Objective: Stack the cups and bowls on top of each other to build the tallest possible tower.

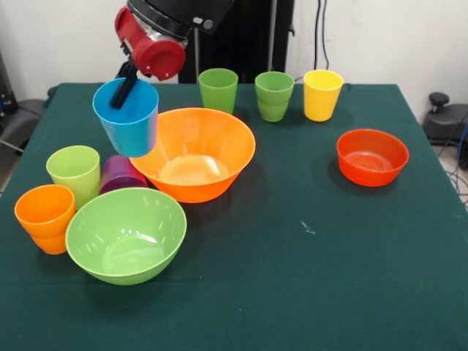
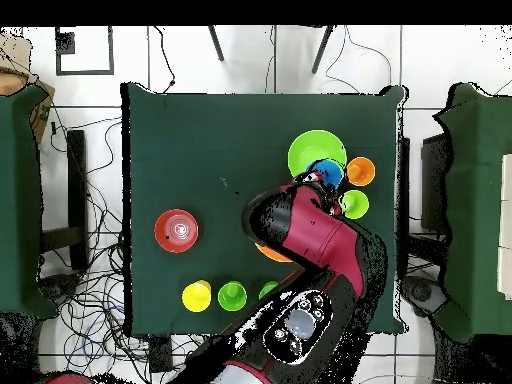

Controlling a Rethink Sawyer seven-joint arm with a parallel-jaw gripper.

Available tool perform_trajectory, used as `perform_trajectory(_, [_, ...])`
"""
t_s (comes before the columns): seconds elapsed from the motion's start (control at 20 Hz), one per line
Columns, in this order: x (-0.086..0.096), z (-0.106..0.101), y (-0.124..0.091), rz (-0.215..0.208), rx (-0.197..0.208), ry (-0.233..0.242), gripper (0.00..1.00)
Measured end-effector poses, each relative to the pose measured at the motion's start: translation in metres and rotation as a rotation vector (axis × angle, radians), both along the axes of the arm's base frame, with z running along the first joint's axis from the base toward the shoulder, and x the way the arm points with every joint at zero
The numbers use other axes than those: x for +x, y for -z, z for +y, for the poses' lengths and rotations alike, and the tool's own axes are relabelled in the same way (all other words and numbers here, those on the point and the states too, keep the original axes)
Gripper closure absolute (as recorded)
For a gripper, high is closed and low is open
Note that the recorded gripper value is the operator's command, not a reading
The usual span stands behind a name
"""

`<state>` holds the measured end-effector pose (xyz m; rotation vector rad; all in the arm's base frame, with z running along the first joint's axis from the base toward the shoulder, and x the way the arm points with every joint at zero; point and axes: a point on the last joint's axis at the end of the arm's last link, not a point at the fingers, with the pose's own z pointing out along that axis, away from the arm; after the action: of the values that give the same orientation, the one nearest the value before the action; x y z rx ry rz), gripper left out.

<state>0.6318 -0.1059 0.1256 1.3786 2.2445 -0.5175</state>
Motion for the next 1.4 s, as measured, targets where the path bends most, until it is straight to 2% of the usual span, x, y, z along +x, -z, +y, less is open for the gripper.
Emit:
perform_trajectory(0.25, [0.0, -0.015, -0.012, -0.01, 0.005, -0.01, 1.0])
perform_trajectory(0.45, [-0.004, -0.039, -0.033, -0.026, -0.01, -0.008, 1.0])
perform_trajectory(0.7, [-0.007, -0.052, -0.047, -0.034, -0.024, -0.017, 1.0])
perform_trajectory(1.05, [-0.008, -0.048, -0.049, -0.025, -0.036, -0.043, 1.0])
perform_trajectory(1.4, [-0.007, -0.03, -0.046, -0.01, -0.049, -0.078, 1.0])
